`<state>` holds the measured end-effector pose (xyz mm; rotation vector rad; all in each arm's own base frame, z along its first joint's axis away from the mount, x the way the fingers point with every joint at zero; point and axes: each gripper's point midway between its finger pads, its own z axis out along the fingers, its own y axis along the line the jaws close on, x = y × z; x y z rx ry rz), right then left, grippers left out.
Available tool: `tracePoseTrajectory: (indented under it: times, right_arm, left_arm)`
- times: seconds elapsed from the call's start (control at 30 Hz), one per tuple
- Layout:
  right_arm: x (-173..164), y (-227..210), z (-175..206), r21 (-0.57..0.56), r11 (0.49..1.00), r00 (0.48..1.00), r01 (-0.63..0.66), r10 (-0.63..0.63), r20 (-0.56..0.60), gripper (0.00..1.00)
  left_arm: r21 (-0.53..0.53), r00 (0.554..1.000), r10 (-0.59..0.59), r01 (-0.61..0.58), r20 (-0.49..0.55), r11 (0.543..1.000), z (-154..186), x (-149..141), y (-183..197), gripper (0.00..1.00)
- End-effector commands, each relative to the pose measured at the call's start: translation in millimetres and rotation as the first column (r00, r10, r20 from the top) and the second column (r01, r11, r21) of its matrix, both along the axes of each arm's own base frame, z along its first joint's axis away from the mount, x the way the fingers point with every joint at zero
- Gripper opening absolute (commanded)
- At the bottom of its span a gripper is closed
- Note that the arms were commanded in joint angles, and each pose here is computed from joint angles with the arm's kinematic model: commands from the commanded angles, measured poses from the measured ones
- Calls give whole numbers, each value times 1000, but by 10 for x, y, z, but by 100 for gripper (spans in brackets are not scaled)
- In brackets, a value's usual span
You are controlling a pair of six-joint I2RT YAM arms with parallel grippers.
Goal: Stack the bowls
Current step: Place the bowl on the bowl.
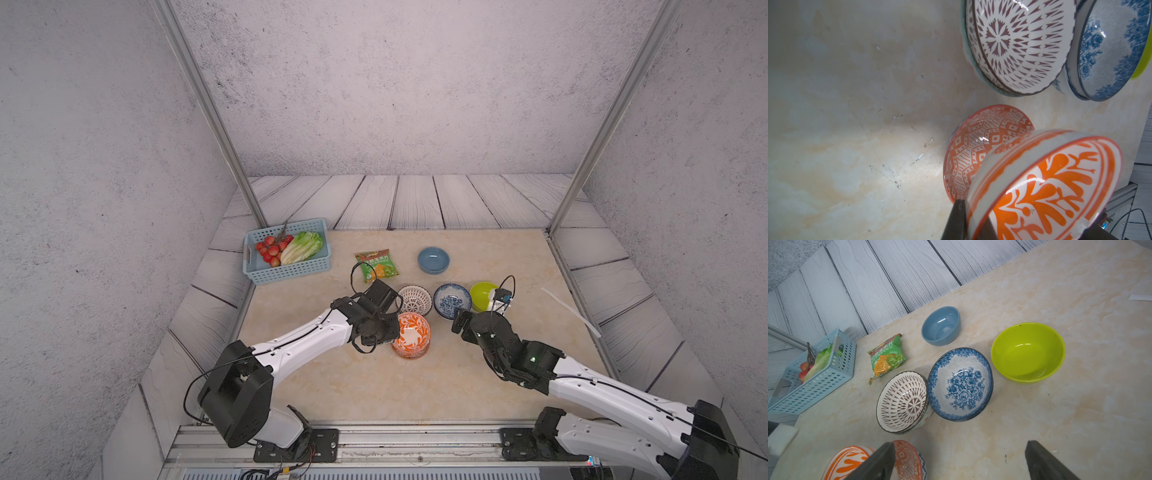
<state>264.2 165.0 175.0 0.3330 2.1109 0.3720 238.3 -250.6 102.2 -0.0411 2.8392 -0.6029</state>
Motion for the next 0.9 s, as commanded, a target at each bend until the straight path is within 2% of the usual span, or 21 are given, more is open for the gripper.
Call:
tracePoseTrajectory:
  times: [0.0, 0.87]
  right_arm:
    - [21, -3, 28, -4, 1000, 1000, 6, -6, 7, 99]
    - [21, -4, 30, -2, 1000, 1000, 5, -5, 9, 99]
  left_arm:
    - [-8, 1000, 12, -12, 20, 1000, -38, 33, -34, 0]
    - [52, 1000, 2, -3, 10, 999, -233, 108, -141, 0]
